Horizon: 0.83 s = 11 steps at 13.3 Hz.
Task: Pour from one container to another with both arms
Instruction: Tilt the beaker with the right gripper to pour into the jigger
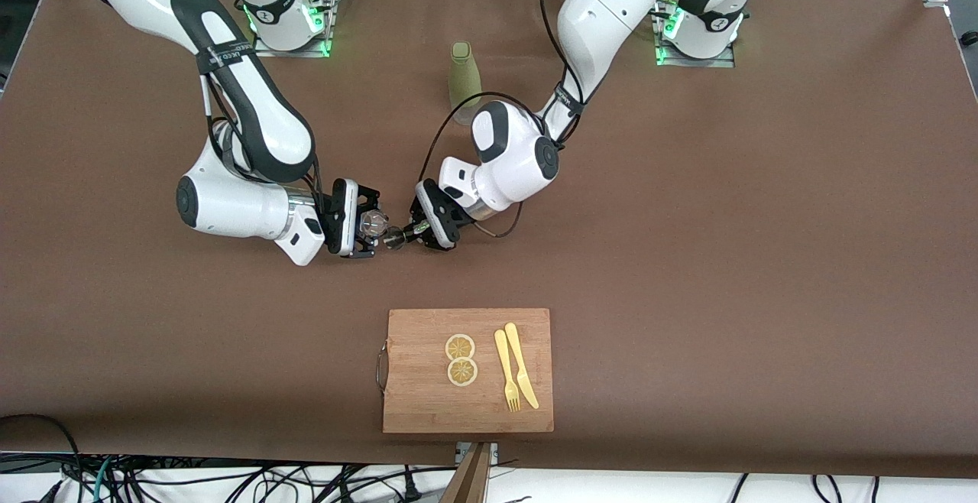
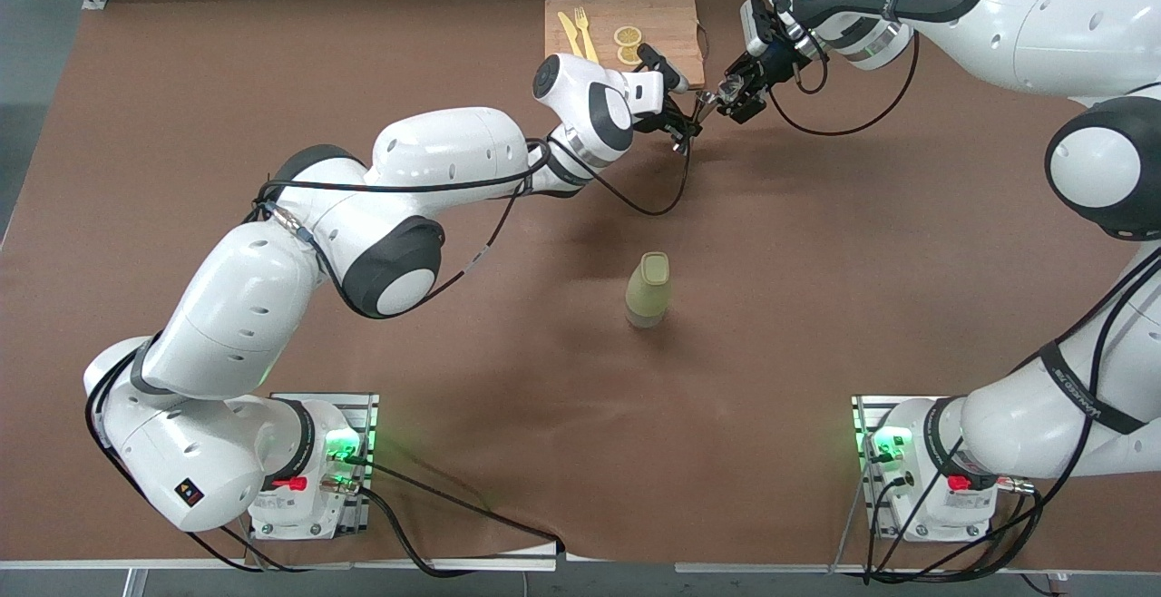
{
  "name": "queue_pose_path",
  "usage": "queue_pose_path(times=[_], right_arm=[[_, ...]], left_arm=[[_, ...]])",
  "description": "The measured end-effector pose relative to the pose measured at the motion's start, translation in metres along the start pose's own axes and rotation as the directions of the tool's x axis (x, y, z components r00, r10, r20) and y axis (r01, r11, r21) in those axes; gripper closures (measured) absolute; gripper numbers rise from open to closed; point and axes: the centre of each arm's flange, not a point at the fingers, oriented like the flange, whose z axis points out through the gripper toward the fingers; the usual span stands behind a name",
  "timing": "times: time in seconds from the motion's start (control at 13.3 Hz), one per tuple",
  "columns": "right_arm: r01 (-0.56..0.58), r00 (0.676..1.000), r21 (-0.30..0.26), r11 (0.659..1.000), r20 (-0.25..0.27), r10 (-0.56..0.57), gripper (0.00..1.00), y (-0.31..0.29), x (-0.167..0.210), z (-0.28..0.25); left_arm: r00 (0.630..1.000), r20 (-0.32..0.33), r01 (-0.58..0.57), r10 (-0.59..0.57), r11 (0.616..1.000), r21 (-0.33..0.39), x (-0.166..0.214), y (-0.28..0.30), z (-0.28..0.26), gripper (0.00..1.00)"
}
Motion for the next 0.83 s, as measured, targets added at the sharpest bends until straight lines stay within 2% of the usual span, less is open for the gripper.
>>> queue_pose_path(times=[0.3,0.83], right_arm=[[-0.002,0.999,-0.001,1.0,0.04,0.002,0.73,-0.0015,0.0069,0.0007],[0.0,0.999,-0.003,1.0,0.04,0.0,0.72,-0.0014,0.0091,0.0001]], left_arm=[[1.0,0.0,-0.001,0.001,1.0,0.0,0.0,0.0001,0.0,0.78],[1.0,-0.003,-0.022,0.022,1.0,0.003,0.0016,-0.0022,-0.002,0.78]])
